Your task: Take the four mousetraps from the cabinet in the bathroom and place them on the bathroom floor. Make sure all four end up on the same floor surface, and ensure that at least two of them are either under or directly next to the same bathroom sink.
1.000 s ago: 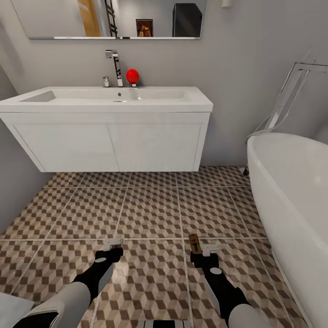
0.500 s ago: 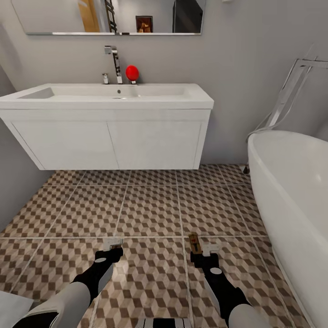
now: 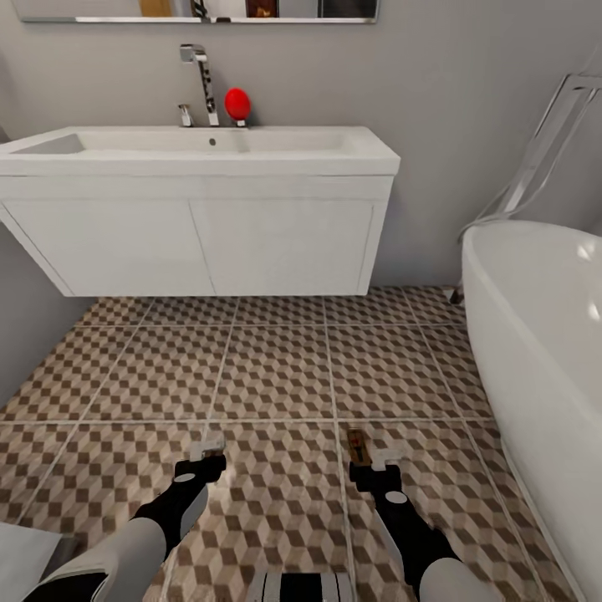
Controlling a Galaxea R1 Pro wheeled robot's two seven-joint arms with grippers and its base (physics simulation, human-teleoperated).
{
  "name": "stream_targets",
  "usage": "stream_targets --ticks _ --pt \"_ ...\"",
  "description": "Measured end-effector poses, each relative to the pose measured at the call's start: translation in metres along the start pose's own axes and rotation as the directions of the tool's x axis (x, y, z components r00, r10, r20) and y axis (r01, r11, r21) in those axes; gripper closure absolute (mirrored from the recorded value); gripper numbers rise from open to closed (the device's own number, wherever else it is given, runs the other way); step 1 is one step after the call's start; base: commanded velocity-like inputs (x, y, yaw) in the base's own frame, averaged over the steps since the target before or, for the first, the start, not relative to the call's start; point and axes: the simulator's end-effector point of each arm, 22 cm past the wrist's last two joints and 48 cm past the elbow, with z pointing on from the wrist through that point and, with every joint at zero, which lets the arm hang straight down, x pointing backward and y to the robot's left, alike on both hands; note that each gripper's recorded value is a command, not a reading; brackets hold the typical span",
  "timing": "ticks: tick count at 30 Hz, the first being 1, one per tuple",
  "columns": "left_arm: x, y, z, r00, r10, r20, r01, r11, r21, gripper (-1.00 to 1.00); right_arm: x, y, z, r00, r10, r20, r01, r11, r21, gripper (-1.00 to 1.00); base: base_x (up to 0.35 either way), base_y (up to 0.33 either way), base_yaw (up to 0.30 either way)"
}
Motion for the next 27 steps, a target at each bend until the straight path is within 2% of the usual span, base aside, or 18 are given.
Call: stream_targets --ticks 12,18,21,23,25,26,27 --pt "0.035 -0.001 0.016 0.998 0.012 -0.061 -0.012 1.0 -0.004 1.0 0.035 0.003 0.013 0.998 -0.003 -0.062 0.002 1.0 -0.004 1.0 0.0 0.0 0.0" --pt "0.035 0.001 0.016 0.998 0.014 -0.061 -0.014 1.0 -0.005 1.0 0.035 0.003 0.013 0.998 -0.002 -0.058 0.002 1.0 -0.004 1.0 0.0 0.0 0.0" --pt "0.035 0.002 0.017 0.998 0.013 -0.058 -0.014 1.0 -0.007 1.0 0.025 0.002 0.014 1.0 0.002 -0.013 -0.002 1.0 -0.003 1.0 0.0 0.0 0.0" --pt "0.031 0.002 0.017 0.999 0.01 -0.043 -0.01 1.0 -0.008 1.0 0.017 0.003 0.013 1.0 0.005 0.023 -0.005 1.0 -0.005 1.0 0.0 0.0 0.0" --pt "0.019 0.001 0.017 1.0 0.0 -0.004 0.0 1.0 -0.007 1.0 0.01 0.006 0.013 0.999 -0.014 0.053 0.014 1.0 -0.012 1.0 0.0 0.0 0.0" --pt "-0.005 0.0 0.017 0.999 -0.011 0.051 0.012 1.0 -0.007 1.0 0.002 0.013 0.012 0.996 -0.054 0.077 0.056 0.998 -0.026 1.0 0.0 0.0 0.0" --pt "-0.022 0.0 0.016 0.996 -0.021 0.088 0.022 1.0 -0.007 1.0 -0.002 0.015 0.012 0.993 -0.072 0.088 0.075 0.997 -0.031 1.0 0.0 0.0 0.0"
